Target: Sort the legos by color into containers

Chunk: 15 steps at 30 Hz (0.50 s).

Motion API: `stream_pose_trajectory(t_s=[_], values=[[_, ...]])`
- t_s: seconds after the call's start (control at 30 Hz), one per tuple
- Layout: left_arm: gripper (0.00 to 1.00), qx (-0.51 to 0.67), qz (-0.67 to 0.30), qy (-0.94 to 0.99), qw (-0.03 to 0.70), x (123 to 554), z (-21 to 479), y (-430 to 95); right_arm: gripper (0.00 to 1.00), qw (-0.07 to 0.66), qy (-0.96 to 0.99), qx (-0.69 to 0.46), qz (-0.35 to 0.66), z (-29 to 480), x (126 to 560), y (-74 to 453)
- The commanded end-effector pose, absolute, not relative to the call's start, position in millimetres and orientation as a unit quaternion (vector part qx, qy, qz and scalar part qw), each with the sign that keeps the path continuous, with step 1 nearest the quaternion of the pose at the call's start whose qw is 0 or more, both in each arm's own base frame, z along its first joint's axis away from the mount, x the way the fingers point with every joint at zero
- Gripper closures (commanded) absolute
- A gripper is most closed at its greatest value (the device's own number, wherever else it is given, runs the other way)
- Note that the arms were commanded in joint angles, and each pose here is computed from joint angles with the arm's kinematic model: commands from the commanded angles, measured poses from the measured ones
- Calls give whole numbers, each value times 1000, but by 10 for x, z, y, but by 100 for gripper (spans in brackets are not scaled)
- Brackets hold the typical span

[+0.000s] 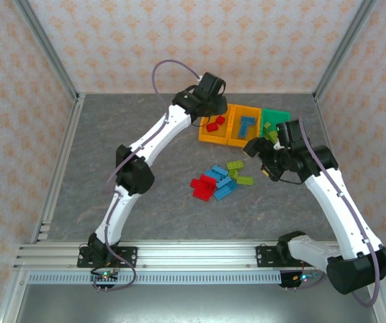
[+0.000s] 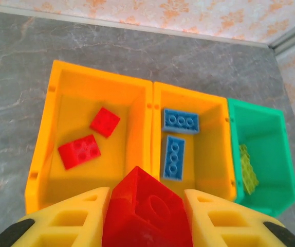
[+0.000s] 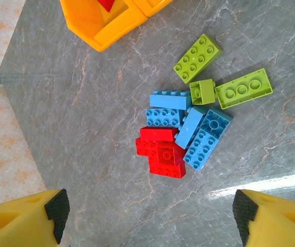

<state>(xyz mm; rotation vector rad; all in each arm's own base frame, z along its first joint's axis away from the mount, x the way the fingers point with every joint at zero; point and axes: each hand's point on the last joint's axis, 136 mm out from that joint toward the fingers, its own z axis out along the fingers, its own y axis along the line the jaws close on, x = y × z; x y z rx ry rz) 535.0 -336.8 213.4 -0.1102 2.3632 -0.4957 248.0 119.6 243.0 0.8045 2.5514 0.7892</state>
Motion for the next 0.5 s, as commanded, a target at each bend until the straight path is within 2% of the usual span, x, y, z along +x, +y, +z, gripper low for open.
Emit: stream_pose_trajectory(t_s=[0.0,0.07,0.2,0.33,0.47], values=[[77,-61,-161,912,371,5626,1890,-3244,15,186,899,296,264,2563,2331,1091],[71,-61,-179,904,383,5723,1931,-3278,14,188,900,297,258,2544,2267,1048],[48,-51,-206,890,404,5767,2166,-3329,14,188,897,308,256,2463,2218,1016],[41,-2,-224,888,401,5589,2461,-3377,15,185,895,310,261,2424,2252,1046],[38,49,-212,897,384,5210,2738,-3263,15,188,907,300,230,2375,2283,1013]])
